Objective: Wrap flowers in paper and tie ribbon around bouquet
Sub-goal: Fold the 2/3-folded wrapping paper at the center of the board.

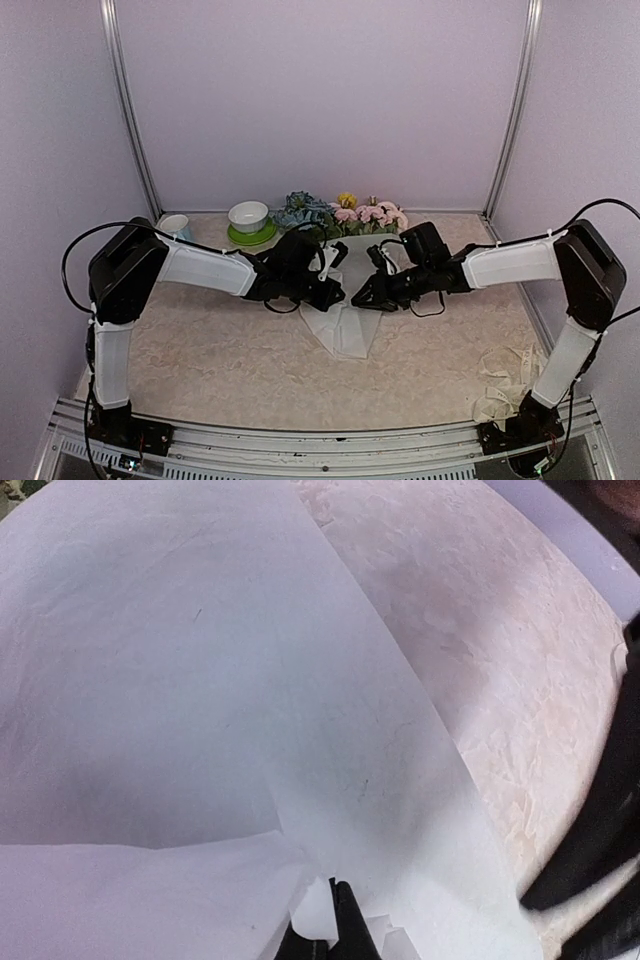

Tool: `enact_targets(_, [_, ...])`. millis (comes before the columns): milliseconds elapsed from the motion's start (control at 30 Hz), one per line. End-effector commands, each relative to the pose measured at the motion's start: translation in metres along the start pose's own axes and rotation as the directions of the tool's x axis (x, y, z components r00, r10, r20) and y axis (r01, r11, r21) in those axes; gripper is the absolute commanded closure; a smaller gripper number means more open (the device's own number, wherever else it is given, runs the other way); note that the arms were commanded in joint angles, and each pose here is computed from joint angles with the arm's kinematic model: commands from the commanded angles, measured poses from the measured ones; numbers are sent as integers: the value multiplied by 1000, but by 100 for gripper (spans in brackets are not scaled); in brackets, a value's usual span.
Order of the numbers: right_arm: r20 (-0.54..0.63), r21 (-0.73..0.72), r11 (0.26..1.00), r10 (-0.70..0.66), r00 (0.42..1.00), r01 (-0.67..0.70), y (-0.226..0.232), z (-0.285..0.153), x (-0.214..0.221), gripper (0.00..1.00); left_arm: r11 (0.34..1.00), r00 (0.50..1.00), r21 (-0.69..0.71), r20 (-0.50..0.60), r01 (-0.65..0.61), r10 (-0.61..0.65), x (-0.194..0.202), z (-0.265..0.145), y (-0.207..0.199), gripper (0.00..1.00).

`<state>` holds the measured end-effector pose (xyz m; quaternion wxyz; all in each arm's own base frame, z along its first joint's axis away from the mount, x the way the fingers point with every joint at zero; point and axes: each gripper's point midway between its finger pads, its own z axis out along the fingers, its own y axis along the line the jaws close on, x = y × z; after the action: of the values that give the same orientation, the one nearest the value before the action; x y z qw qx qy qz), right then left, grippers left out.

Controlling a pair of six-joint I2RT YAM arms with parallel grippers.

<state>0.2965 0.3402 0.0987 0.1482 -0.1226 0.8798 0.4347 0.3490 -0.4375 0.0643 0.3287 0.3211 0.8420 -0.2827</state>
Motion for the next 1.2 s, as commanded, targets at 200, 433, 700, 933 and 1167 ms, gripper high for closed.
enact_targets(200, [27, 300, 951, 72, 997, -77, -112, -28, -16, 52, 998, 998, -3, 19, -62, 62, -13, -5, -13, 100])
enact_targets(433, [-69, 169, 985, 29, 997, -17, -103, 17, -9, 71, 994, 994, 20, 39, -107, 107, -29, -7, -32, 100])
enact_targets(700, [-63, 64, 998, 8, 998, -4, -75, 29, -9, 93, 984, 987, 85, 8, -158, 158, -24, 18, -56, 100])
enact_targets(933, [-47, 71, 997, 29, 998, -25, -69, 14, -5, 93, 982, 979, 76, -92, -175, 182, 12, 40, -42, 100])
enact_targets(1167, [43, 144, 989, 19, 999, -25, -62, -29, -27, 82, 981, 974, 75, -131, -176, 185, 31, 48, -34, 100])
